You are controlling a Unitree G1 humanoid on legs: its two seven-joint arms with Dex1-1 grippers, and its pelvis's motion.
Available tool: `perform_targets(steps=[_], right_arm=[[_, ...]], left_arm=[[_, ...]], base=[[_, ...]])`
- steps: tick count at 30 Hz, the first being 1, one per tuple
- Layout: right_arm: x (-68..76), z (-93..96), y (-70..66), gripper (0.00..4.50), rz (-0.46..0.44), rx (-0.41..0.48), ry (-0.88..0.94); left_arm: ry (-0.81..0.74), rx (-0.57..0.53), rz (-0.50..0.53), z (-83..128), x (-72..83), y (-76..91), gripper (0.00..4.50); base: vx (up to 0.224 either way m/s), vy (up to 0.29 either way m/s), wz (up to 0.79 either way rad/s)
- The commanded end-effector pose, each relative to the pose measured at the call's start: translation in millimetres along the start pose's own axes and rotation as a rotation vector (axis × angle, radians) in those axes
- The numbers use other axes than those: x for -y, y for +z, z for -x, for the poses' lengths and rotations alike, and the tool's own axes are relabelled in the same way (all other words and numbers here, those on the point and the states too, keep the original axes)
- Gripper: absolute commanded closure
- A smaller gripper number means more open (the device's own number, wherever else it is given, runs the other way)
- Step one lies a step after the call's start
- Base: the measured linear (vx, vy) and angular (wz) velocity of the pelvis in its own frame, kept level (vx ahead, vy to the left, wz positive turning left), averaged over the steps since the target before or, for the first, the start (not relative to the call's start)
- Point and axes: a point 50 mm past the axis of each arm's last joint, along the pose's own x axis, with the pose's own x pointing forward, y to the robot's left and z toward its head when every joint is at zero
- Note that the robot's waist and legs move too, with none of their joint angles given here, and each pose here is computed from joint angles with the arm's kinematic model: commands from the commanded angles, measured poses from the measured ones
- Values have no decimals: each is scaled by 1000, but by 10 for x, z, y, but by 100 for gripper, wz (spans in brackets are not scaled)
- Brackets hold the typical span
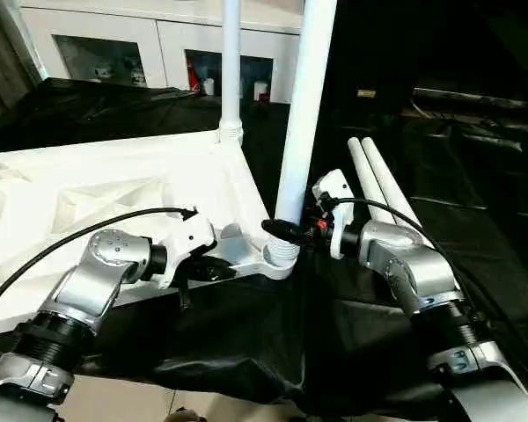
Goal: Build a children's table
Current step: Insert table leg to table base
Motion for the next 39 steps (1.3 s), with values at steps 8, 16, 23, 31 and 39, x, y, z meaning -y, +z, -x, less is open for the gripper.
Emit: perform_targets(steps=[8,16,23,31,39], right_arm=[[-37,10,-188,257,-51,-103,18],[-10,-17,-215,257,-82,-71,-14],[34,-15,-287,257,-155,-6,-52],[29,69,-482,257,-246,83,-93],[-15,148,-722,257,-307,172,-147]], left_arm=[[-5,11,-26,-43,-26,43,450],[-19,1,-40,-54,-32,53,450],[-20,-3,-43,-41,-41,50,450],[-17,-7,-43,-16,-50,45,450],[-9,-7,-51,-10,-75,63,450]], base=[[0,0,0],[0,0,0],[0,0,0],[0,0,0],[0,0,0]])
